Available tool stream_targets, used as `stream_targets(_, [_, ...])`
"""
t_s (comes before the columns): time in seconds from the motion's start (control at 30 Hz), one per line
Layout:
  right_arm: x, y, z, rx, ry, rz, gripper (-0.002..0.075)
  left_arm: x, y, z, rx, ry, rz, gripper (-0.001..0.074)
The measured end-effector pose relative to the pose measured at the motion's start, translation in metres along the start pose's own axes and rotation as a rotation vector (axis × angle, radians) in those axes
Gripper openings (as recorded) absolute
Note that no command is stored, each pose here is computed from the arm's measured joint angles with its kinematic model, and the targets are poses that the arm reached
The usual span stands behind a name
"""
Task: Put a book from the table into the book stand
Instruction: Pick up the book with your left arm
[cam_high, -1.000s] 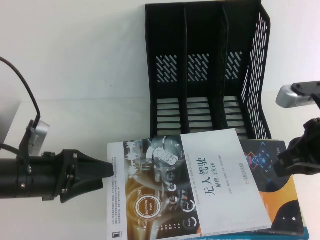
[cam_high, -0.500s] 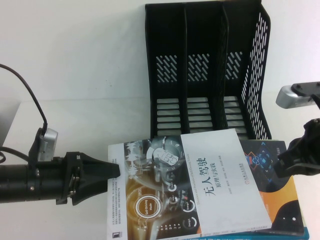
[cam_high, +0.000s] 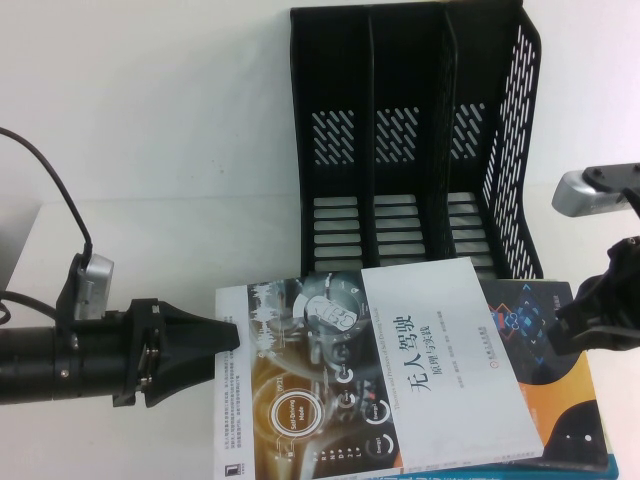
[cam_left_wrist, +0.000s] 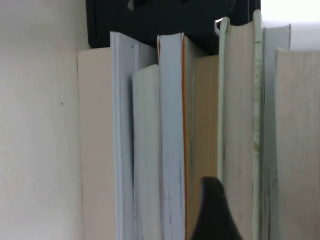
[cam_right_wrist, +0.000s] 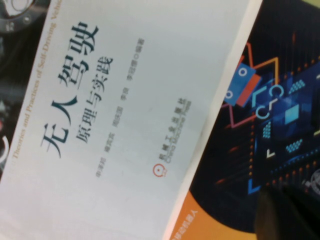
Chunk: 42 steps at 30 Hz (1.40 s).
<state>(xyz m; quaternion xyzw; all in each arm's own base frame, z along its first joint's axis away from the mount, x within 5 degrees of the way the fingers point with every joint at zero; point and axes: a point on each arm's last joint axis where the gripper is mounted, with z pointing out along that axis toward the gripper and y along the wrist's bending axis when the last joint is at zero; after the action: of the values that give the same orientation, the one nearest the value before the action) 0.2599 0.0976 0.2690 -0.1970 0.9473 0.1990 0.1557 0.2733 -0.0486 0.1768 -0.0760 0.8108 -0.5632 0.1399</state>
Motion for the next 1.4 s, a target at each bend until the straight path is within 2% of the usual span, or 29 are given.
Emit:
stream_targets(0.37, [0.000, 0.000, 0.000, 0.001, -0.003, 0.000, -0.0001, -0.003, -0.002, 0.000, 0.018, -0.031, -0.014, 0.0407])
stream_targets(0.57, [0.000, 0.000, 0.000, 0.002, -0.005, 0.000, -0.0001, 0.004, -0.015, 0.006, 0.027, 0.002, 0.046, 0.0407])
stream_targets(0.9, [-0.001, 0.001, 0.000, -0.008, -0.008, 0.010, -0.0001, 0.003, -0.019, 0.009, 0.052, -0.020, 0.041, 0.0388])
stream_targets(1.17, [-0.001, 0.002, 0.000, -0.017, -0.011, 0.018, -0.0001, 0.003, -0.018, 0.009, 0.044, -0.021, 0.043, 0.0309])
stream_targets(1.27, [-0.001, 0.002, 0.000, -0.018, -0.012, 0.020, -0.0001, 0.003, -0.017, 0.010, 0.037, -0.022, 0.044, 0.0203])
stream_targets(1.33, [-0.001, 0.002, 0.000, -0.018, -0.012, 0.020, -0.0001, 0.003, -0.018, 0.010, 0.040, -0.019, 0.043, 0.0102])
stream_targets(1.4, [-0.001, 0.002, 0.000, -0.018, -0.012, 0.020, -0.0001, 0.003, -0.018, 0.010, 0.042, -0.016, 0.042, 0.0099])
